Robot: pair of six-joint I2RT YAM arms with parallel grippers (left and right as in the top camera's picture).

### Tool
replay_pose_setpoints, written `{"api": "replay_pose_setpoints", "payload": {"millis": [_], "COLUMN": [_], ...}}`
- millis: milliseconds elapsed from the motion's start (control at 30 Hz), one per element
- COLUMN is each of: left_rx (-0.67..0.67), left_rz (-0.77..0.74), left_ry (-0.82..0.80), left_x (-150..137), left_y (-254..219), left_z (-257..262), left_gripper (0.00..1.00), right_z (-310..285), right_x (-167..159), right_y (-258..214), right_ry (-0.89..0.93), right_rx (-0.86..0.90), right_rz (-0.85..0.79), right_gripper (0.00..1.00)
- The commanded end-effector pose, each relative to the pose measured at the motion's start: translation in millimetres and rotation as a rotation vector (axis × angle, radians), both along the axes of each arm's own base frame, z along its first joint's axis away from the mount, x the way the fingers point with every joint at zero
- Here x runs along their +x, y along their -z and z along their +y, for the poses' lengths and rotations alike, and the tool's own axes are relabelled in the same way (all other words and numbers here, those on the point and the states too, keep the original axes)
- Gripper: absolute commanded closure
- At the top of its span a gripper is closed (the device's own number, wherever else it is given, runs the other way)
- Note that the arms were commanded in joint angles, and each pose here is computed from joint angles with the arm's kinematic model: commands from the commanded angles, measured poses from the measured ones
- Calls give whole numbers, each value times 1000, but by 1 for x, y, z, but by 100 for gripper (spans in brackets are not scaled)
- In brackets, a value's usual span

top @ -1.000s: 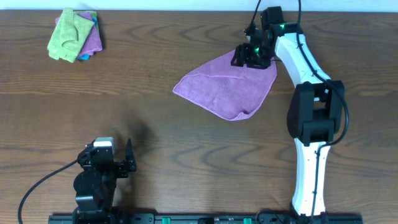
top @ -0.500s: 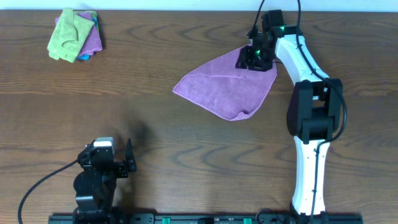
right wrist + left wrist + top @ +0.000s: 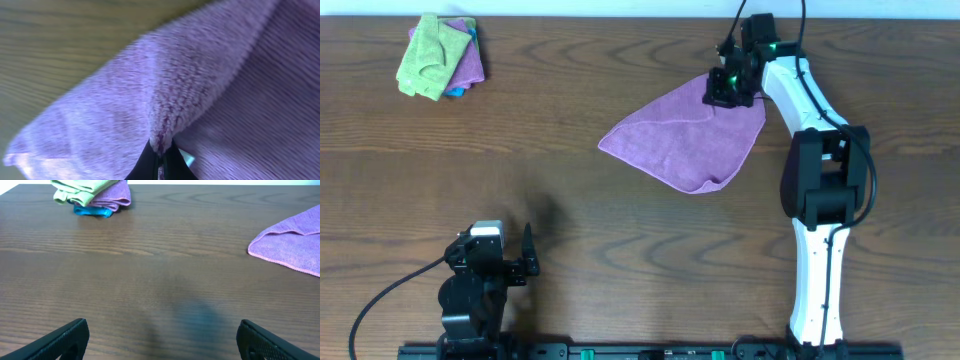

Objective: Fold the cloth

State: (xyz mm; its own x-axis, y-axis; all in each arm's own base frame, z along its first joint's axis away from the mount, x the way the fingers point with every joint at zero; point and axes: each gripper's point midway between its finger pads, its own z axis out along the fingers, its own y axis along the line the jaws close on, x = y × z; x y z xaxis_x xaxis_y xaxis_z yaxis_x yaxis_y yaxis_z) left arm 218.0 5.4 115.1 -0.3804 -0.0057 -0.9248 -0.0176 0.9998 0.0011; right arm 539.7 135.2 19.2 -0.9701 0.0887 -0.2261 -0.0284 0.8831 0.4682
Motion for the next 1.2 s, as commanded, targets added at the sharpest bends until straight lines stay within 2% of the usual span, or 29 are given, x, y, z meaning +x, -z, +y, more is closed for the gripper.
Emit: {"api": "replay_pose_setpoints", "payload": {"millis": [0, 167, 200, 300, 333, 367, 500, 667, 700, 767, 833, 867, 1000, 1167], "left_rx": [-8, -8, -8, -8, -8, -8, -8, -8, -8, -8, -8, -8, -8, -8], "left_rz": [15, 16, 16, 15, 15, 15, 15, 15, 15, 15, 15, 15, 15, 15], "left_ry": [-7, -7, -7, -7, -7, -7, -7, -7, -7, -7, -7, -7, -7, -7], "left_x": [0, 0, 0, 0, 0, 0, 0, 0, 0, 0, 0, 0, 0, 0], "left_y": [8, 8, 8, 8, 8, 8, 8, 8, 8, 8, 8, 8, 8, 8], "left_z": [0, 0, 0, 0, 0, 0, 0, 0, 0, 0, 0, 0, 0, 0], "left_gripper": [5, 5, 5, 5, 5, 5, 5, 4, 4, 4, 4, 5, 5, 4], "right_z": [33, 100, 120, 174, 184, 187, 172, 133, 125, 106, 87, 81, 72, 61], "right_x": [3, 5, 1, -19, -22, -21, -11, -1, -2, -1, 0, -1, -8, -7], "right_y": [-15, -58, -72, -102, -103, -100, -87, -83, -85, -82, -75, -70, -65, -80], "right_ry": [-25, -149, -201, -380, -400, -392, -322, -249, -242, -209, -169, -149, -156, -162], "right_rx": [177, 440, 512, 652, 650, 628, 556, 565, 588, 592, 564, 546, 503, 358], "right_rz": [-1, -73, -90, -158, -172, -179, -170, -118, -99, -69, -40, -21, -9, -81], "right_gripper": [99, 97, 88, 20, 7, 4, 3, 21, 28, 47, 89, 99, 98, 99]}}
